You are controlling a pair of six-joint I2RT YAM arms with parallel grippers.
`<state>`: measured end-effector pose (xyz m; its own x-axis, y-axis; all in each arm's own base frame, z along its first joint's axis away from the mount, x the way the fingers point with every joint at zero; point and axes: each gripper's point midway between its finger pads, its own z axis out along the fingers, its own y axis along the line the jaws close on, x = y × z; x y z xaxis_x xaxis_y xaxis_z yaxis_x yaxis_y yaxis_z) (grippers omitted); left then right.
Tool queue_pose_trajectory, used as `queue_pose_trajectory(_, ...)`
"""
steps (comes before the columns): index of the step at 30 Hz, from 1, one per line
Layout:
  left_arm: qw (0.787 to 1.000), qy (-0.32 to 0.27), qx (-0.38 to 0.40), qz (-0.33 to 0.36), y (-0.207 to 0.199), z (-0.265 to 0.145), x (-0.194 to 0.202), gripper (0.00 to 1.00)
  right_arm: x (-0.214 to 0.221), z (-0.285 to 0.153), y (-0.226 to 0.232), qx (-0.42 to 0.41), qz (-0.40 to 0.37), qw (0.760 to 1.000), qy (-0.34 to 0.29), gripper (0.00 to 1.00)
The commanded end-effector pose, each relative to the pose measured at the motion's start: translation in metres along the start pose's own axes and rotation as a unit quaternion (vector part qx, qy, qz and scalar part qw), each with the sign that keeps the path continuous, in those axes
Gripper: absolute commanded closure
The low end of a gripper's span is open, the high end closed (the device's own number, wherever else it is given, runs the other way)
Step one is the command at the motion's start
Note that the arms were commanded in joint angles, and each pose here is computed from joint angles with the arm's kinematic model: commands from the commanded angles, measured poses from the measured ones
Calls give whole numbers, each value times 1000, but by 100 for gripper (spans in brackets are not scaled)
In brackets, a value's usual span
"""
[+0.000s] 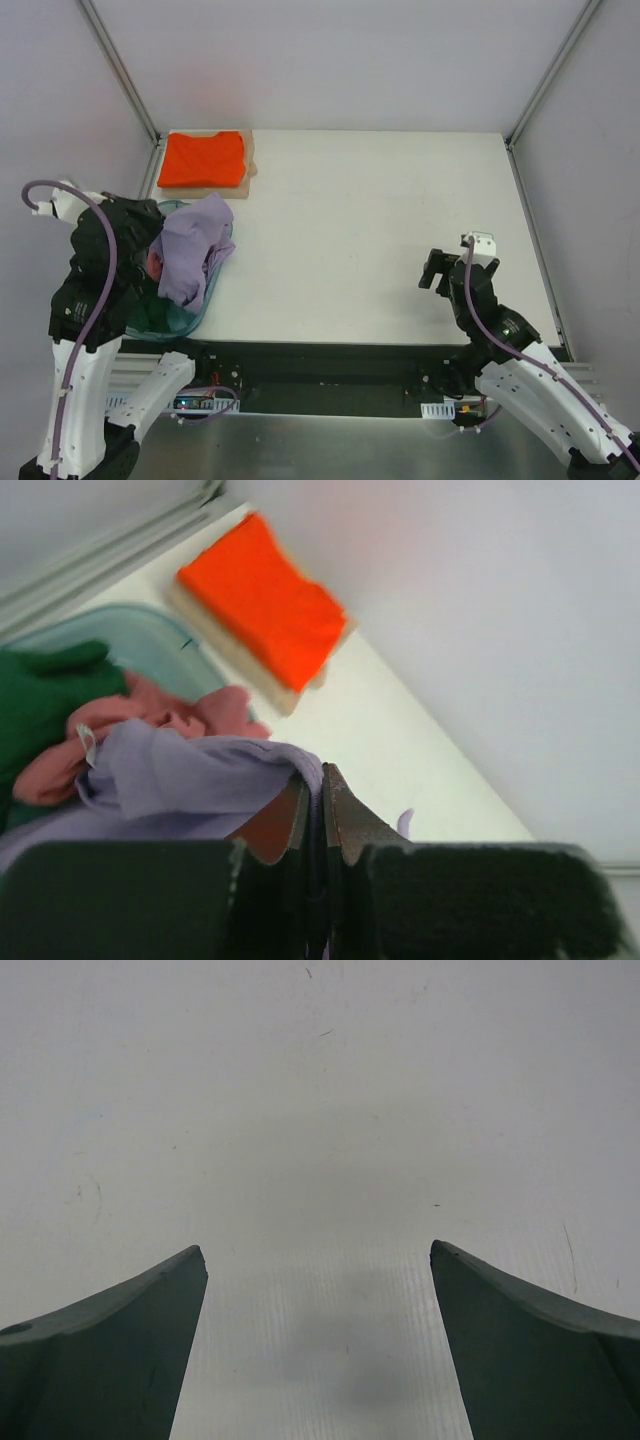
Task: Fold and stack the t-shirts
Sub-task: Grab crumpled tshirt from bin with the left arm, then move the tshirt to the center of the board
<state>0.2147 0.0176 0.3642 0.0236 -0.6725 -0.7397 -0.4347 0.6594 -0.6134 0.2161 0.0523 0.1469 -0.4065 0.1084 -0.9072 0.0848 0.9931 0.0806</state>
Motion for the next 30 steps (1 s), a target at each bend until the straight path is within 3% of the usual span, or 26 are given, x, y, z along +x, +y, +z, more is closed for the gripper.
queue_pose_trajectory(1, 977, -53, 204, 37, -115, -24, -65, 100, -19, -9, -1, -4, 22, 999, -25, 4)
queue_pose_trajectory(6, 932, -70, 346, 76, -207, -57, -111, 100, -18, -11, -3, -11, 37, 998, -39, 4)
queue_pose_trajectory(10, 914, -110, 386, 64, -244, -73, -149, 100, -20, -13, -4, -12, 38, 998, -47, 4)
queue_pose_trajectory(14, 890, -119, 438, 45, -274, -85, -163, 100, -20, -11, -7, -3, 38, 998, -47, 4)
queue_pose_trajectory(19, 863, -54, 503, 14, -300, -95, -143, 100, -21, -11, -9, 4, 37, 998, -50, 4)
queue_pose_trajectory(24, 820, 51, 570, 19, -337, -94, -91, 100, -22, -12, -7, -3, 37, 998, -51, 4)
queue_pose_trajectory(30, 781, 118, 613, 42, -382, -100, -26, 100, -22, -14, -8, -7, 40, 998, -56, 4)
